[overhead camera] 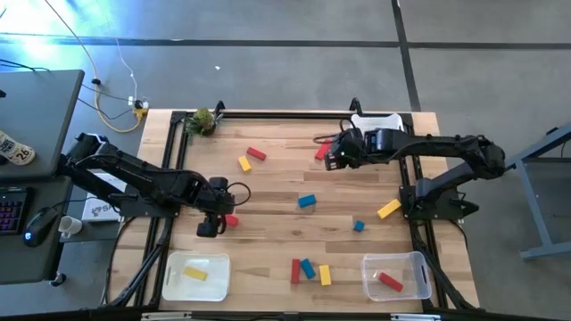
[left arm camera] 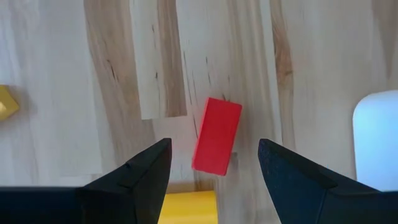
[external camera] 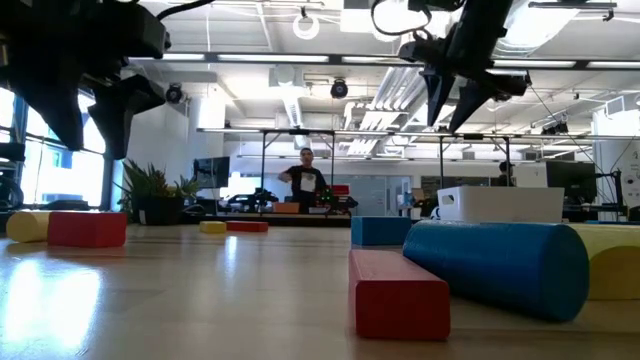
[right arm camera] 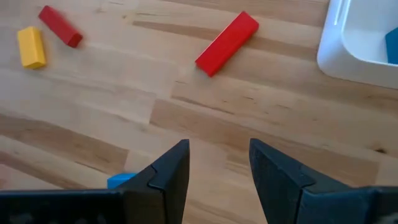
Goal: Sort & place blocks by color
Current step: Put the red block into the transparent bin
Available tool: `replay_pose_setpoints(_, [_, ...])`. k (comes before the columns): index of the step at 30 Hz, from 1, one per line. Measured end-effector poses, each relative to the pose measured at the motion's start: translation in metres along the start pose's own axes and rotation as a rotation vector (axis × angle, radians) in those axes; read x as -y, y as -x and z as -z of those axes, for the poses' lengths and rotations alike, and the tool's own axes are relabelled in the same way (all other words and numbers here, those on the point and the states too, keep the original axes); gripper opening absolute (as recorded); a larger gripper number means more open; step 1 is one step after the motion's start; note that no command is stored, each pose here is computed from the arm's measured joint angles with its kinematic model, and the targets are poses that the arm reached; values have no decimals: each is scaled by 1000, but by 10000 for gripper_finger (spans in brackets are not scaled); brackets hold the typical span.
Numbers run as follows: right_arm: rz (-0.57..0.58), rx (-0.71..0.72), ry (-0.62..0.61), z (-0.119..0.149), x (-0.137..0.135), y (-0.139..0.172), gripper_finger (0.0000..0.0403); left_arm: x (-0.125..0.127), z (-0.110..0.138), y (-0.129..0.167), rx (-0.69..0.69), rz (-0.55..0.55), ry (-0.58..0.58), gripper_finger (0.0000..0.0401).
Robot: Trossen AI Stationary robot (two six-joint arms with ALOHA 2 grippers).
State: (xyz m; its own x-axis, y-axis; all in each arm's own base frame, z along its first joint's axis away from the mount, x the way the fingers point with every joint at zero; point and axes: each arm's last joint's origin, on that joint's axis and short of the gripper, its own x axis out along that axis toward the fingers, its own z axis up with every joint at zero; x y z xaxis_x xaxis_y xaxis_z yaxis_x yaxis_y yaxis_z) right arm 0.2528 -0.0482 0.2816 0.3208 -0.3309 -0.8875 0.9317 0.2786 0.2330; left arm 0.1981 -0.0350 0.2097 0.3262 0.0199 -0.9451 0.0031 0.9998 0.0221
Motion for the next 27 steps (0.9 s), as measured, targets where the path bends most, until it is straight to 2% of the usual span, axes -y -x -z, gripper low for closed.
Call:
replay_pose_setpoints(13, [-25,20,-11,24,-11,8,151,2,-3,-18,-81,-11,-54,227])
replay_pose_setpoints(27, [-29,27,3,28,-13,10,151,5,-5,-52,-233,-27,-111,227])
